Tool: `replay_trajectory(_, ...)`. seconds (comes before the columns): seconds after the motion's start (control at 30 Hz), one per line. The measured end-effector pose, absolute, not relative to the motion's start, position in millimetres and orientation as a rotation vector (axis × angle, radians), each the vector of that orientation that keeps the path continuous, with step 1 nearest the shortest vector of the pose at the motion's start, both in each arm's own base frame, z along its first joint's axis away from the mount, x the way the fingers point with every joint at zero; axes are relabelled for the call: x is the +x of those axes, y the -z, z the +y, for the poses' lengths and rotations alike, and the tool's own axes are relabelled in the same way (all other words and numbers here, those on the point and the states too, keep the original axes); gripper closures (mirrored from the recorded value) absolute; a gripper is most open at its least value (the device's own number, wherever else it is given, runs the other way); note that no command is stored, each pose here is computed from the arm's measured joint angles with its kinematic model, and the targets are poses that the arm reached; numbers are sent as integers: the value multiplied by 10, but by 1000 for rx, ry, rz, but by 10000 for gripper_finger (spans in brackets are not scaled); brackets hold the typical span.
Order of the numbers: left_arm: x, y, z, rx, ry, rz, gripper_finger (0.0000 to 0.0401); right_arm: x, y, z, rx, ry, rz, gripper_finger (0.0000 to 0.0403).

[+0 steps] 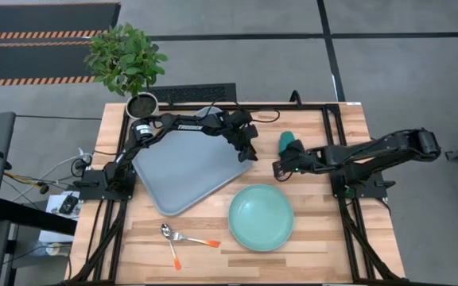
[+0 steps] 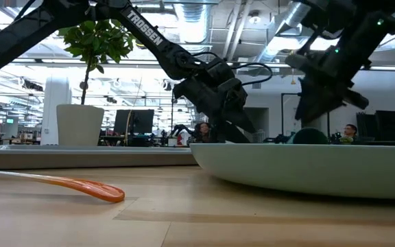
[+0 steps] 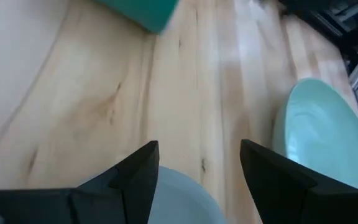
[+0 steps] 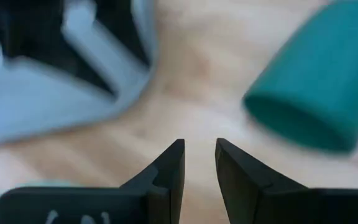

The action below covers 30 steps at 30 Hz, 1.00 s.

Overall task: Pick and place plate/cup/fork/spoon on tray
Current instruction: Put the green cup on the gray serving tray

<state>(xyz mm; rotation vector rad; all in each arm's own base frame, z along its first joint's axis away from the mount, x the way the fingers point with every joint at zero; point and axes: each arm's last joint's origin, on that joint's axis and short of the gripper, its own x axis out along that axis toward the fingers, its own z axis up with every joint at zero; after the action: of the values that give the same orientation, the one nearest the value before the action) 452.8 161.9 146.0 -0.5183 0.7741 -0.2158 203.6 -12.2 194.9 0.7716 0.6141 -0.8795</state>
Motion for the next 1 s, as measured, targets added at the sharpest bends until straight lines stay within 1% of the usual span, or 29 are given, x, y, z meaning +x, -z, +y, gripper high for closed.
replay_trajectory(0.17, 4535, -1460, 1598, -544, 211, 779, 189, 1880, -1973, -360, 767, 1071, 588, 287)
replay_trajectory(0.37, 4544, -1460, 1574, -578, 202, 786, 189, 1767, -1880, -664, 760, 1254, 656, 287)
replay_trajectory(0.57, 4550, -1459, 1557, -595, 193, 790, 189, 1658, -1835, -750, 723, 1378, 711, 287)
replay_trajectory(0.73, 4569, -1460, 1509, -594, 195, 793, 189, 1502, -1764, -730, 819, 1502, 839, 301)
replay_trajectory(0.83, 4578, -1460, 1479, -591, 201, 796, 189, 1538, -1724, -695, 853, 1473, 878, 309)
replay_trajectory(1.0, 4569, -1490, 1462, -628, 216, 801, 189, 1732, -1629, -574, 941, 1320, 924, 312)
